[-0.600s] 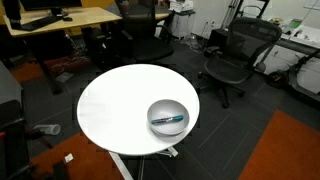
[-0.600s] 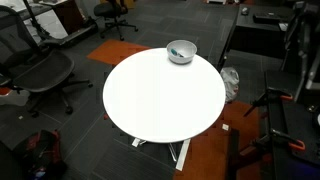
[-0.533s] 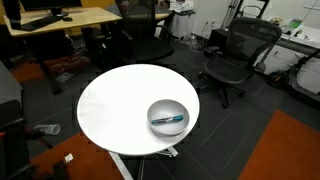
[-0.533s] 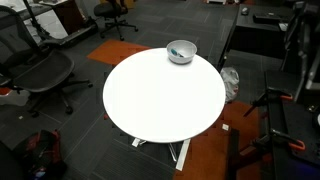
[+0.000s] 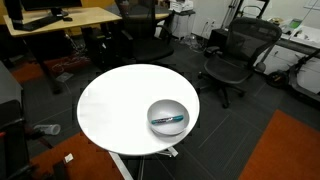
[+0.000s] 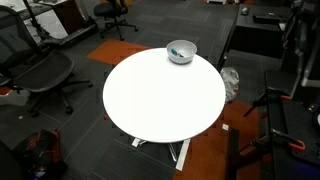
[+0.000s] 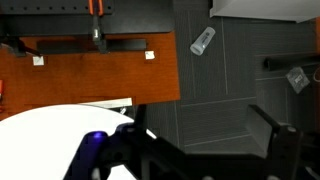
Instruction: Take the pen out of the bowl, put it on the table then place it back in the bowl
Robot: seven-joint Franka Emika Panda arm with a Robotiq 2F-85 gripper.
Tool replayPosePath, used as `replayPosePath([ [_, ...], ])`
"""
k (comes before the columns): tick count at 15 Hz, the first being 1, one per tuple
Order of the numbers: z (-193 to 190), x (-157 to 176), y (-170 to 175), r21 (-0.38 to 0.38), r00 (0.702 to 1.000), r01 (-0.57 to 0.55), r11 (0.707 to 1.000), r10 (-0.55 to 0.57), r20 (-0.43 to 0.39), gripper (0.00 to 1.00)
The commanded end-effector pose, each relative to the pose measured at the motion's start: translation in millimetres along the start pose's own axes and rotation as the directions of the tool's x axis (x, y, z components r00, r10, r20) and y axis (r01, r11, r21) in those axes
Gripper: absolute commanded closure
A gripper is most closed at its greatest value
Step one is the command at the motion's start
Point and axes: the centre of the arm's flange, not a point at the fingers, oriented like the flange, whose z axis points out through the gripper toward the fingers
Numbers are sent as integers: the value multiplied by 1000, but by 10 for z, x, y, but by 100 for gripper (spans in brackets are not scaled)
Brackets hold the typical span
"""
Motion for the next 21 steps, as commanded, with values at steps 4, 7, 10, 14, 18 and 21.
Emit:
replayPosePath([
  [4,-484,290,548,-99,988,-72,993,57,-143,0],
  [7,-798,449,909,-171,968,-135,976,93,-232,0],
  [10,-1086,619,1310,-220,935,-207,953,127,-330,0],
  [14,-1247,969,1883,-231,867,-321,919,187,-463,0],
  [18,-1122,1319,2369,-216,796,-431,876,256,-549,0],
  [21,-926,1548,2646,-217,761,-496,841,301,-574,0],
])
